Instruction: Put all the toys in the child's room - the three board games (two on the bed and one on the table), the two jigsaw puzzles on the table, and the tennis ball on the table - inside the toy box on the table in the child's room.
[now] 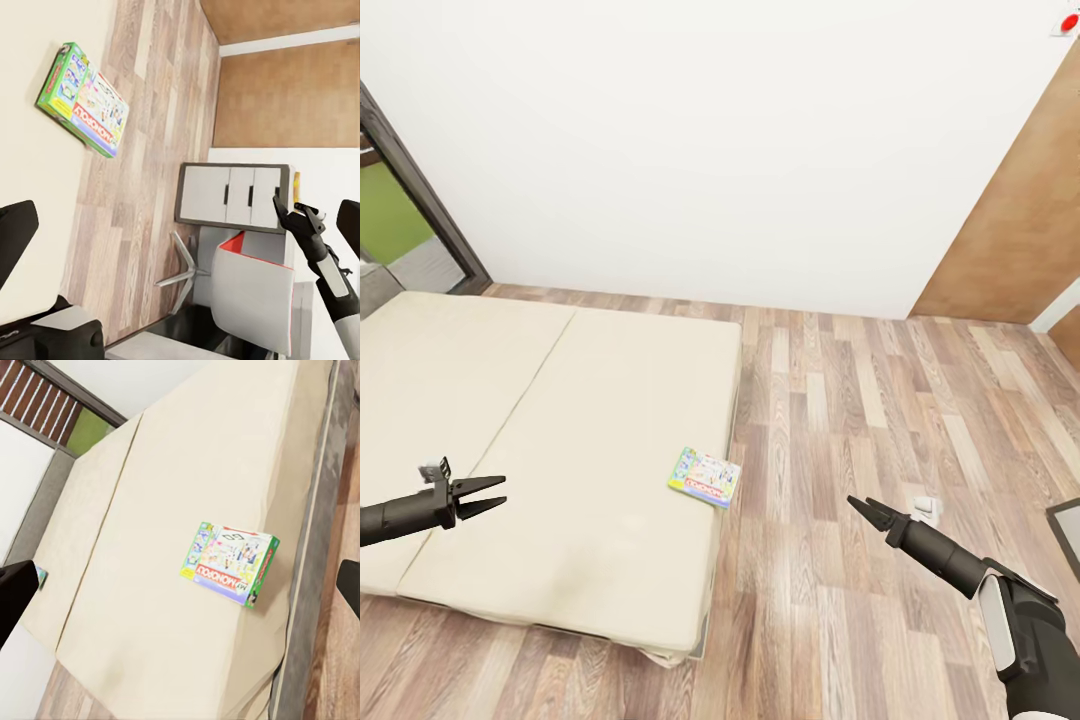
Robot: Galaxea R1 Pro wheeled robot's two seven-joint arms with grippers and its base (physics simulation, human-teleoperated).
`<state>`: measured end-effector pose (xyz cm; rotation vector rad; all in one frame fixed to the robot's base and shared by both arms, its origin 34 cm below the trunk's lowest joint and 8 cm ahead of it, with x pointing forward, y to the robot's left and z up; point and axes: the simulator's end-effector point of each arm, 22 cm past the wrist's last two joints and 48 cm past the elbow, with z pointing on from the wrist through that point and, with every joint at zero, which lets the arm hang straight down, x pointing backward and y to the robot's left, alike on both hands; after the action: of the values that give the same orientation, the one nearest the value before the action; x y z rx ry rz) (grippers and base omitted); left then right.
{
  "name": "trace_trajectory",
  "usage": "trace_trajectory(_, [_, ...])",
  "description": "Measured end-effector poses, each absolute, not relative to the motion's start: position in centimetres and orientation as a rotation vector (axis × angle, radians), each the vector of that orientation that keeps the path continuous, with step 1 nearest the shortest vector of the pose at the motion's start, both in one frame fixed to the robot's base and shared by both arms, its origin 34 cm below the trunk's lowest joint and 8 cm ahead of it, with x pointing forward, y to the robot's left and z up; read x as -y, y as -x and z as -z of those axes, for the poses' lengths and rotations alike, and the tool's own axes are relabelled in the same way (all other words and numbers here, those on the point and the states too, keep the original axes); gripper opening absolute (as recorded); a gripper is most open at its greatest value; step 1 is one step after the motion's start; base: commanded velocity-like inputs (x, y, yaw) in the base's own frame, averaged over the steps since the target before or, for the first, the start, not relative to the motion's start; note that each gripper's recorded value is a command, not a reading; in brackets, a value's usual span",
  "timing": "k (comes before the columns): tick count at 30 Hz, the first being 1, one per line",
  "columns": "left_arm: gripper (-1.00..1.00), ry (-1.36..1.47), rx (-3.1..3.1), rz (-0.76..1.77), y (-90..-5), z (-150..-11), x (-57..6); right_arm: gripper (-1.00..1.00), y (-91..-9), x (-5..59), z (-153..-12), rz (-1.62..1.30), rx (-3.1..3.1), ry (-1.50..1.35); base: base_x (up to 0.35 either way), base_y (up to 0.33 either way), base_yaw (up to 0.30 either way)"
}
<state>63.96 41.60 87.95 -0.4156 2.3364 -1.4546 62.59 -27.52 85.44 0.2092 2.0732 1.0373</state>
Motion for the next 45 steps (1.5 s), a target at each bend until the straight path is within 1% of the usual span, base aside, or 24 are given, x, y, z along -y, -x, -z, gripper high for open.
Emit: trace_trajectory(45, [1.00, 0.350, -2.272, 1.467, -64.9, -91.7, -40.6, 1.00, -63.6, 27.6, -89.2, -1.025, -2.006, -0.169, 0.000, 0.000, 0.000])
